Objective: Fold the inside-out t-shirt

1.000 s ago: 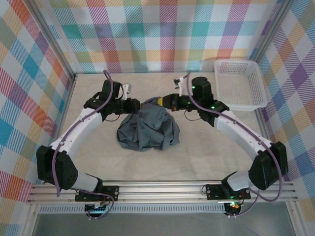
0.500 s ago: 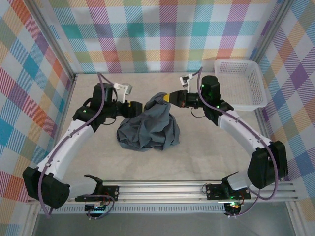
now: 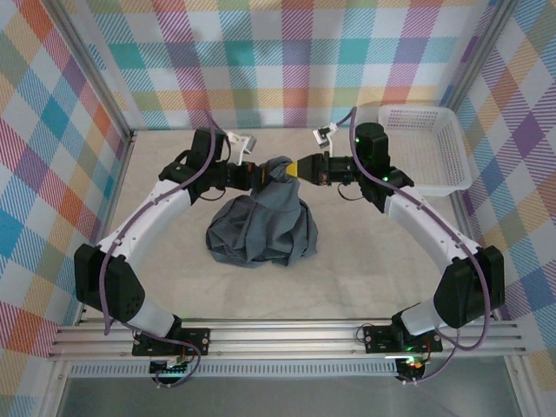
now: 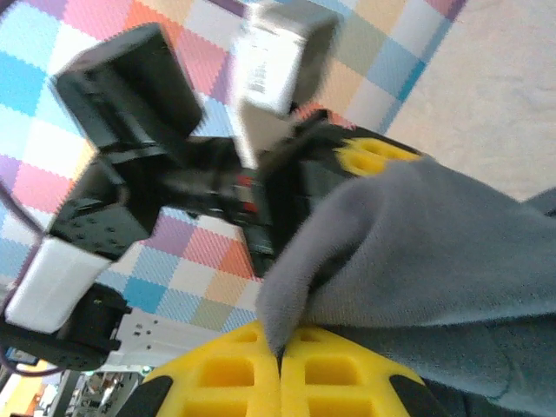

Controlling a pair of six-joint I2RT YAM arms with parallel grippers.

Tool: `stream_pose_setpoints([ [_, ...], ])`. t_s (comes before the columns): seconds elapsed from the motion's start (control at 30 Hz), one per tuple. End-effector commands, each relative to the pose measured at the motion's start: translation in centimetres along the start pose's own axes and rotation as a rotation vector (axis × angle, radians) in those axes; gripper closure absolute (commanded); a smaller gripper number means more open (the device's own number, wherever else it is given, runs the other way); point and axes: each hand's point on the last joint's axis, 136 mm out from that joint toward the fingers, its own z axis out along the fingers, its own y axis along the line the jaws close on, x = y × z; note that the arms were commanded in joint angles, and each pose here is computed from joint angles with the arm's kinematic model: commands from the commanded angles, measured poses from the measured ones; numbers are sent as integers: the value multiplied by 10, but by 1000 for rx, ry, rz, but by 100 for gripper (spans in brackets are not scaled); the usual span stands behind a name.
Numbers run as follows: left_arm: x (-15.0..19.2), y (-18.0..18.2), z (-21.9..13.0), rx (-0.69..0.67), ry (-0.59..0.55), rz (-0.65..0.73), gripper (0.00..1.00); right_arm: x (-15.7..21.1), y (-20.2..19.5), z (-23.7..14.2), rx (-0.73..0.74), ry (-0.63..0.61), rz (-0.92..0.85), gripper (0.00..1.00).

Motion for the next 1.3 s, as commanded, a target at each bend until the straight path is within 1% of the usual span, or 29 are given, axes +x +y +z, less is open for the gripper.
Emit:
stream_pose_setpoints([
  [0.0,-40,-62,-42,202,-102,-26,100,-7,-85,-20,197,-39,182,96],
  [0.03,-41,-73,-47,249,-99,-41,100,-9,-105,-24,205,-41,220,96],
  [0.07,-42,-82,-54,293,-104,-58,100,-11,-117,-23,166,-22,236,94],
  [0.1,-42,-87,-58,320,-110,-77,100,-12,-125,-20,120,5,250,89],
  [0.13,-43,-91,-62,330,-120,-84,100,-11,-129,-15,87,32,267,83],
  [0.2,-40,-91,-66,324,-120,-83,100,-11,-131,-11,47,62,294,64],
  [0.27,-35,-86,-65,295,-108,-80,100,-12,-133,-17,90,24,289,56],
  [0.33,-30,-80,-60,273,-94,-93,100,-12,-133,-31,168,-42,273,54],
  [0.37,-28,-77,-57,270,-87,-99,100,-11,-132,-41,239,-87,250,54],
  [0.43,-24,-74,-51,270,-70,-118,100,-6,-125,-56,393,-159,137,55],
  [0.47,-22,-72,-48,274,-61,-123,100,-1,-115,-57,460,-184,41,55],
  [0.5,-19,-72,-45,281,-50,-126,100,6,-100,-50,484,-179,-87,55],
  [0.53,-18,-71,-43,284,-42,-128,100,11,-87,-44,497,-171,-199,53],
  [0.6,-16,-74,-40,311,-24,-117,100,16,-73,-34,543,-138,-412,41],
  [0.67,-14,-81,-42,345,-8,-92,100,10,-74,-30,587,-116,-497,31],
  [0.77,-7,-89,-46,371,23,-41,100,8,-73,-12,557,-11,-615,24],
  [0.83,-5,-94,-50,381,35,-9,100,12,-76,3,525,73,-701,23],
  [0.9,-6,-99,-54,389,33,16,100,16,-80,15,486,126,-722,23],
  [0.97,-8,-104,-59,408,26,45,100,23,-77,27,411,173,-699,24],
  [1.03,-10,-103,-60,390,17,61,100,37,-67,38,310,223,-672,28],
  [1.07,-11,-98,-59,356,9,67,100,44,-59,41,254,239,-655,36],
  [1.1,-12,-89,-56,304,1,71,100,49,-52,41,211,244,-635,51],
  [1.13,-12,-77,-51,238,-7,65,100,49,-46,40,201,236,-614,71],
  [1.17,-12,-55,-45,126,-17,46,100,47,-37,36,195,213,-568,91],
  [1.2,-8,-27,-37,-12,-13,29,100,46,-23,31,165,187,-543,100],
  [1.27,8,25,-26,-241,31,-8,100,44,5,21,92,125,-497,100],
])
